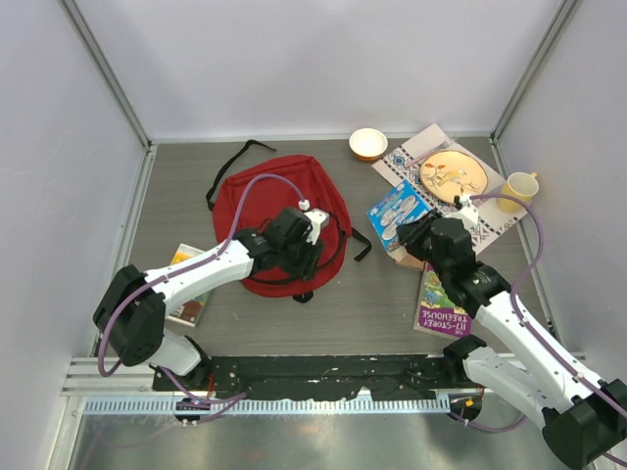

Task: Pack the student bag
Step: Place the book in the student bag.

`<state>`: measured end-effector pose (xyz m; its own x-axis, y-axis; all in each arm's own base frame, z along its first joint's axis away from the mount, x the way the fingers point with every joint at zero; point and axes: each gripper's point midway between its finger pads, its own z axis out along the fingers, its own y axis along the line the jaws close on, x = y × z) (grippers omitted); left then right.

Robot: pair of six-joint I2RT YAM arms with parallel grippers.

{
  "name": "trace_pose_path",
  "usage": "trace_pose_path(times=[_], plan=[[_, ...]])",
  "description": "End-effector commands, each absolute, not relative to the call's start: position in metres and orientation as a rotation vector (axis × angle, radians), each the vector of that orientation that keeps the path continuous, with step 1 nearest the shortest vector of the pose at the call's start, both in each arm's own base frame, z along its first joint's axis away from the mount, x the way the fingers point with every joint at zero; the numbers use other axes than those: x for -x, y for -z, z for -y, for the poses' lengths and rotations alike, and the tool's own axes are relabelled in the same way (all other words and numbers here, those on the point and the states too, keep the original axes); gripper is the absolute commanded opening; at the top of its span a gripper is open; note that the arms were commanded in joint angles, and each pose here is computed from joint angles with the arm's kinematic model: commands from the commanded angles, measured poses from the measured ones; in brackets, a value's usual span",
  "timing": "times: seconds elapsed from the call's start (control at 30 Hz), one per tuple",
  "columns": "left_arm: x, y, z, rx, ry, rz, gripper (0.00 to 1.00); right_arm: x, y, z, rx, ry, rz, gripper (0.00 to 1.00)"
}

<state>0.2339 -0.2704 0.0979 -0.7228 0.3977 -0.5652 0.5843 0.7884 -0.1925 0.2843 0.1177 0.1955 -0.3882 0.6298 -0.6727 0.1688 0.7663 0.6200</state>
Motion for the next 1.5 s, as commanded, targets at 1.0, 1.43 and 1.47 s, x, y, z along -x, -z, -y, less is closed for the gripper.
trace_pose_path(times=[1.0,1.43,1.47], plan=[[-0.3,-0.245,0.326,-0.409,0.684,-2.139,0.0,-0.272,-0.283,-0.092,-0.586,-0.589,-1.734,0.01],[-0.324,-0.3,0.279,-0.182,0.524,-1.972,0.0,-0.234,-0.3,-0.151,-0.439,-0.976,-1.876,0.01],[-0.324,-0.302,0.277,-0.172,0.522,-1.966,0.0,-0.232,-0.295,-0.152,-0.451,-0.979,-1.903,0.01]])
